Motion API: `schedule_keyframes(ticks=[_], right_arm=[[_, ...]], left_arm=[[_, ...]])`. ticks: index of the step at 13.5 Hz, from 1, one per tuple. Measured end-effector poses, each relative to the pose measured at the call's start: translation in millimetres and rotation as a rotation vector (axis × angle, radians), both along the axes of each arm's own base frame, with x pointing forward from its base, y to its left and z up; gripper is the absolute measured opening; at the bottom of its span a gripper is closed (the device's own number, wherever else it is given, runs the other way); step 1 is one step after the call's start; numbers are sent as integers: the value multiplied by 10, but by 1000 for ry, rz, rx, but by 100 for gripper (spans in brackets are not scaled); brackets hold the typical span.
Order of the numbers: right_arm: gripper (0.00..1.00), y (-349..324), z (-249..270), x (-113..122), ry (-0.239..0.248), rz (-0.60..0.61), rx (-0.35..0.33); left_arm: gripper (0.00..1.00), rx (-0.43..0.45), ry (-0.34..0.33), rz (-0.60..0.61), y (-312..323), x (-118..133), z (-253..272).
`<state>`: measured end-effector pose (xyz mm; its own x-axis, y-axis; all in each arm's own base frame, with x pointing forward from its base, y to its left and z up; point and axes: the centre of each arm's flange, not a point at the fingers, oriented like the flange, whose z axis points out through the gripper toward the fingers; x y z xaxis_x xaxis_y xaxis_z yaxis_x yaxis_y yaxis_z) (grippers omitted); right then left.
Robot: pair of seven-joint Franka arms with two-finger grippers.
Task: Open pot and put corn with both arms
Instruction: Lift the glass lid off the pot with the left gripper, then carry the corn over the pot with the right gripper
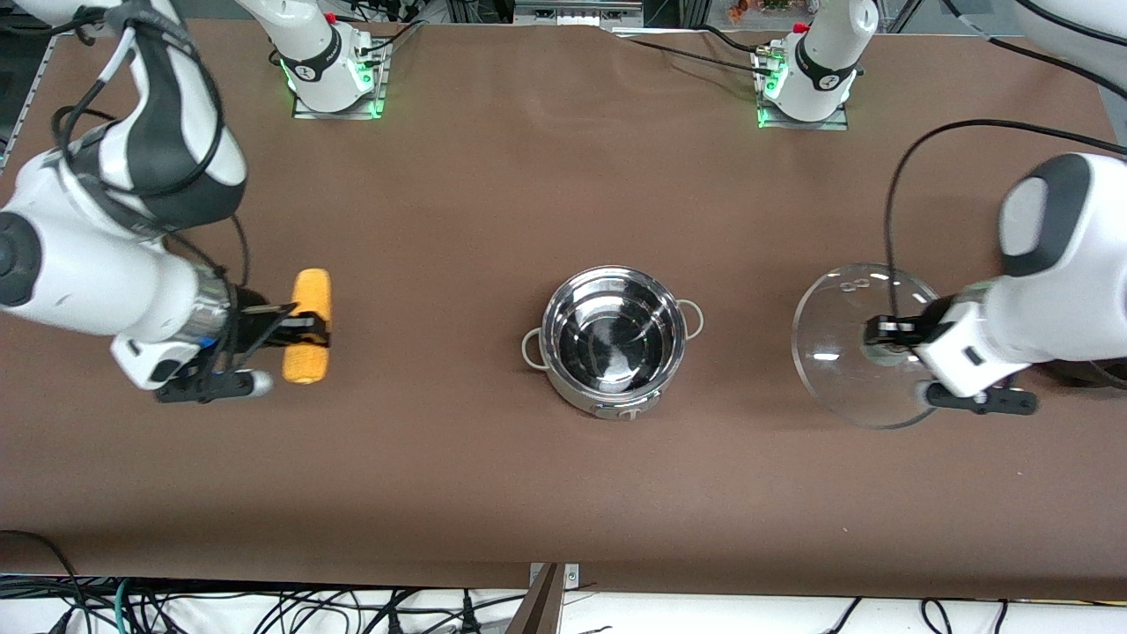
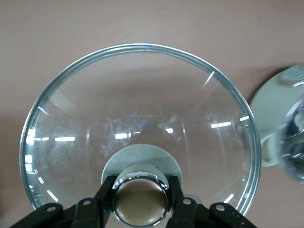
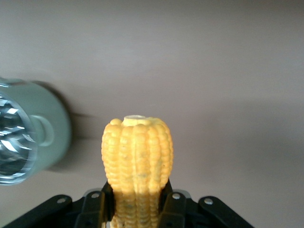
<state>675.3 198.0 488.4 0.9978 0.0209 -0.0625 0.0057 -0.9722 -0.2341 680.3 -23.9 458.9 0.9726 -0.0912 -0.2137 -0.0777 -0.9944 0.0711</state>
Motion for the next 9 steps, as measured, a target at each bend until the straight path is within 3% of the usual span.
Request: schedule_keyframes(ticks=[2,5,9], right_arm=[[37,565,148,-114,-44,-38,38],[37,1373,136,-251,-129,-94,114],[37,2184,-208,-423,-152,-153,195]], left_arm=[[50,-10,10,-21,315,-58,-188],[50,-10,-65,-48,484,-202,-682],[50,-3,-91,-53,441,-546,-1363]])
